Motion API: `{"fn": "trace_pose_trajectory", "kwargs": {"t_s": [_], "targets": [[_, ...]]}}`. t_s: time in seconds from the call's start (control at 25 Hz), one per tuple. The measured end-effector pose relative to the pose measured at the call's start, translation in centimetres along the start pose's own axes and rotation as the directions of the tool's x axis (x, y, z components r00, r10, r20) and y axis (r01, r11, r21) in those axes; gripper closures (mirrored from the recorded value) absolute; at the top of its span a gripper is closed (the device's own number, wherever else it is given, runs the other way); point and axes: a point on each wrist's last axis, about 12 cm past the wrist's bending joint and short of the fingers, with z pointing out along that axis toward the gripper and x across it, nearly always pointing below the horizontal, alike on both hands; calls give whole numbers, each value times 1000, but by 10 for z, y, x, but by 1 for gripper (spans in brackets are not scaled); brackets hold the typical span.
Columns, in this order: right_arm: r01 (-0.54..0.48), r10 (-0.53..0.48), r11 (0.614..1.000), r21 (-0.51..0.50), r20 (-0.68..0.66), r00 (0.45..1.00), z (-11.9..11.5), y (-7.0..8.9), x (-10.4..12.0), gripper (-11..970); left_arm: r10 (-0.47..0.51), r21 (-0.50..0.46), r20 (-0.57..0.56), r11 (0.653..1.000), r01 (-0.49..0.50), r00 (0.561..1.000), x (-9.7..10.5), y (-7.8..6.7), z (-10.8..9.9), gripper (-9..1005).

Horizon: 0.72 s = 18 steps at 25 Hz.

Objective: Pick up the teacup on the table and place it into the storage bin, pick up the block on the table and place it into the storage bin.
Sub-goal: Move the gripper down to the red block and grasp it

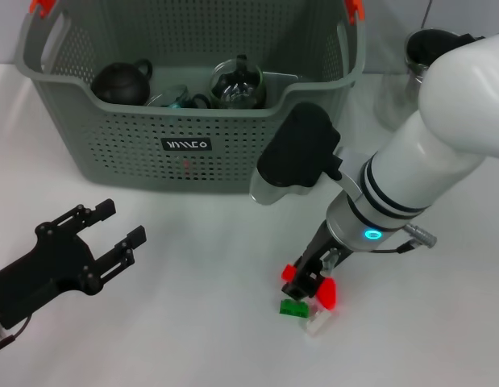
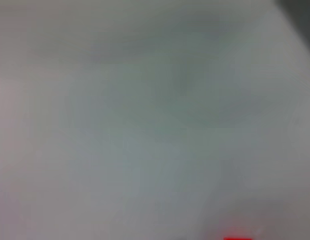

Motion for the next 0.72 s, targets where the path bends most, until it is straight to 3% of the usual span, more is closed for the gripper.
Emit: {"fn": "trace_pose_trajectory", "kwargs": {"t_s": [0.72], "targets": [[-1, 1, 1000, 13, 13, 1000, 2, -1, -2, 534, 0, -1, 1, 1000, 0, 1000, 0, 0, 0, 367]]}}
